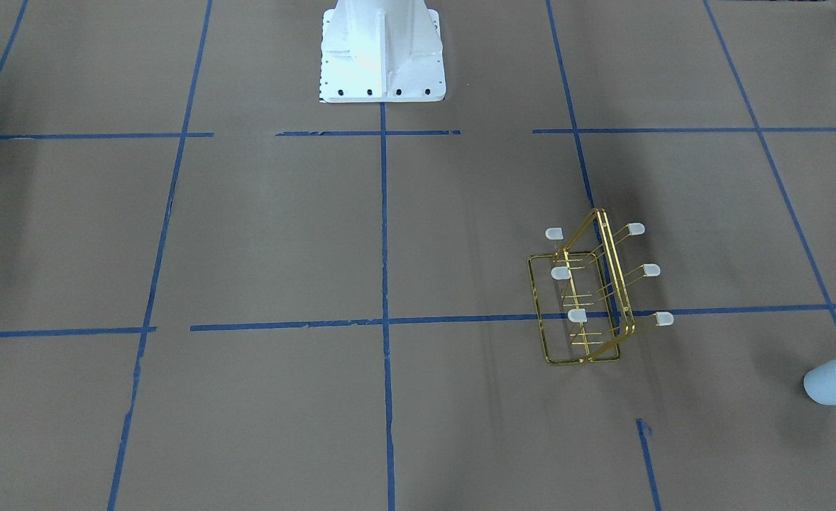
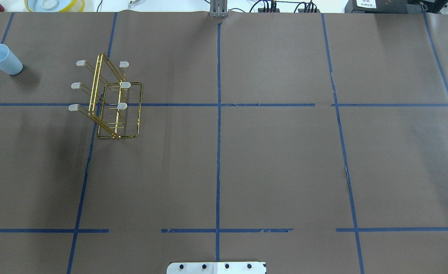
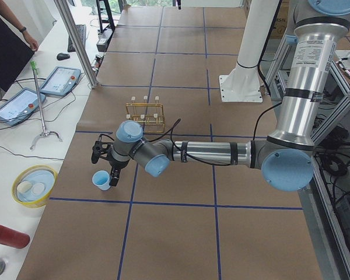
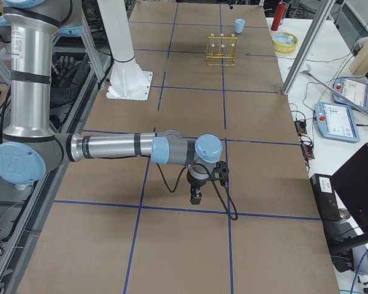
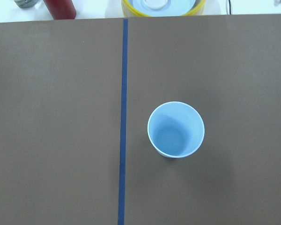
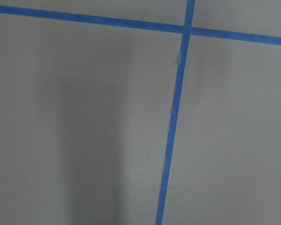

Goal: Hang cup on cup holder
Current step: 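Move the left gripper down over the light blue cup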

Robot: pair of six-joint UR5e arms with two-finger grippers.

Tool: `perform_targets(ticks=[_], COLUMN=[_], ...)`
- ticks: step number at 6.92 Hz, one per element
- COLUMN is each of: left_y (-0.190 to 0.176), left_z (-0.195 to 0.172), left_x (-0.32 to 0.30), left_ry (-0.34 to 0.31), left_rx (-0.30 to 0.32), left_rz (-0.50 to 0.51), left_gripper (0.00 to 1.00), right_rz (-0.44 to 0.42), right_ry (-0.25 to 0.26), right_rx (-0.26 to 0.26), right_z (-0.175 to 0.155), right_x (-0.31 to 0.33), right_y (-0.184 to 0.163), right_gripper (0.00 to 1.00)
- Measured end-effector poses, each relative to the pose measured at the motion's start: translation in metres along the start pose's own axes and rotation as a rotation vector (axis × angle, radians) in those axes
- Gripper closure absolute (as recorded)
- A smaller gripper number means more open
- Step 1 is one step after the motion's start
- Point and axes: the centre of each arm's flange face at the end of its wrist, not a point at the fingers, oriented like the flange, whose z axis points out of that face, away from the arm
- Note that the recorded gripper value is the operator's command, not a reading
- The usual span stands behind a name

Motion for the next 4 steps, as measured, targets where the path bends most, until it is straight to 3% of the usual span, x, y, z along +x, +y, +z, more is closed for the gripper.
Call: perform_targets(ticks=[4], left_y=[0.039], left_z=[0.059], left_x=[0.032], left_ry=[0.005], left_rx=[0.244], left_rz=[-0.114], left_gripper=[0.00], right_rz=[0.000], right_ry=[0.000], right_rx=[0.000], right_z=[0.000], right_x=[0.000], right_y=[0.000], right_gripper=[0.00])
